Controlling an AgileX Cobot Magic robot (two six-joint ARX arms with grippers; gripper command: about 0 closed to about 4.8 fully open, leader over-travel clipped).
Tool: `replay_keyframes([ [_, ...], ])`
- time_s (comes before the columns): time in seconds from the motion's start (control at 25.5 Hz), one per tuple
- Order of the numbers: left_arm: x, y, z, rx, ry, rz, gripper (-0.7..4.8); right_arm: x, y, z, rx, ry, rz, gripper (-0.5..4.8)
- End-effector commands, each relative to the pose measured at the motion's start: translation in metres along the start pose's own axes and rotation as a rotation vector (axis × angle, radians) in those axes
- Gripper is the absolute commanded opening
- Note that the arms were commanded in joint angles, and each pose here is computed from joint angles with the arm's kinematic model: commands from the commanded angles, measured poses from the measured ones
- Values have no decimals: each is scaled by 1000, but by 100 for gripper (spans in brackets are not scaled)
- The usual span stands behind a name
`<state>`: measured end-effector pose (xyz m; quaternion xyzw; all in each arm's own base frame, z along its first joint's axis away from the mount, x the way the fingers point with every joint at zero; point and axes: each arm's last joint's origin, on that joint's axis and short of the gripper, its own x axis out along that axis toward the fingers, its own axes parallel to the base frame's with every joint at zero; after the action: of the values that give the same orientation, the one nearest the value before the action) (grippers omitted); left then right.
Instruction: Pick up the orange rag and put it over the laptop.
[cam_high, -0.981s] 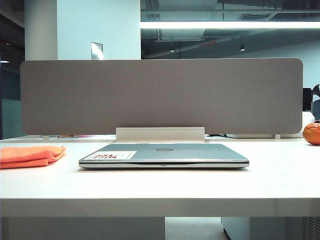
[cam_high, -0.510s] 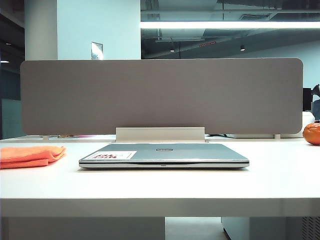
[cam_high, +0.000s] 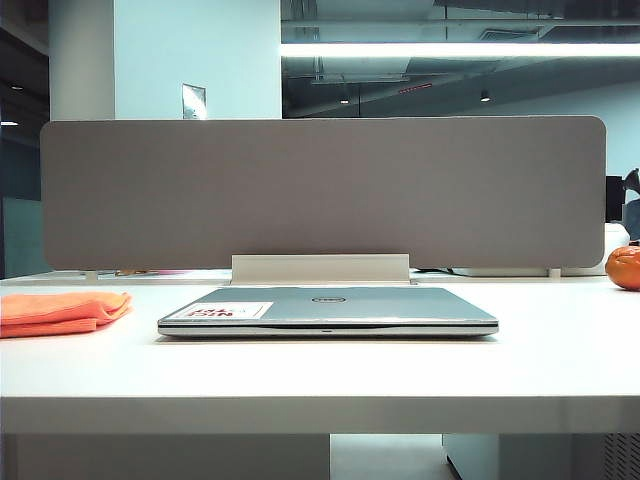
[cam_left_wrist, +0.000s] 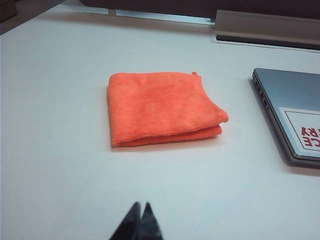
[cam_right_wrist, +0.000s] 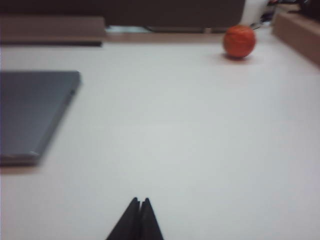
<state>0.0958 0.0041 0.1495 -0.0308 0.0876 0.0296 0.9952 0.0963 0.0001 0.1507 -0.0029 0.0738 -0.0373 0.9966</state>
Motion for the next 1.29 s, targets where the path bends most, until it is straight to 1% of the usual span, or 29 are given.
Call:
replay_keyframes([
  [0.04, 0, 0, -2, -1, 9, -4, -6, 0, 4, 2, 179, -15, 127, -5],
  [0.16, 0, 0, -2, -1, 9, -4, -6, 0, 6, 2, 190, -9, 206, -5],
  [0.27, 0, 0, -2, -1, 10, -4, -6, -1, 7, 2, 189, -5, 229, -5],
  [0.31, 0, 0, -2, -1, 10, -4, -6, -1, 8, 3, 194, -7, 266, -5],
  [0.35, 0, 0, -2, -1, 10, -4, -6, -1, 10, 3, 227, -1, 334, -5],
  [0.43, 0, 0, -2, -2, 10, -4, -6, -2, 12, 3, 230, 9, 421, -5],
  [0.63, 0, 0, -2, -4, 10, -4, -6, -5, 16, 3, 230, 32, 586, -5],
  [0.71, 0, 0, -2, -3, 10, -4, -6, -6, 18, 3, 274, 57, 651, -5],
  [0.82, 0, 0, -2, -4, 10, -4, -6, -7, 19, 3, 299, 74, 698, -5],
  [0.98, 0, 0, -2, -4, 10, -4, -6, -7, 19, 3, 336, 92, 717, -5],
  [1.22, 0, 0, -2, -5, 11, -4, -6, -7, 20, 3, 337, 97, 733, -5],
  [1.26, 0, 0, -2, -20, 11, -5, -6, -7, 20, 3, 336, 97, 734, -5],
  [1.29, 0, 0, -2, -54, 10, -4, -6, -7, 20, 3, 336, 97, 734, -5],
])
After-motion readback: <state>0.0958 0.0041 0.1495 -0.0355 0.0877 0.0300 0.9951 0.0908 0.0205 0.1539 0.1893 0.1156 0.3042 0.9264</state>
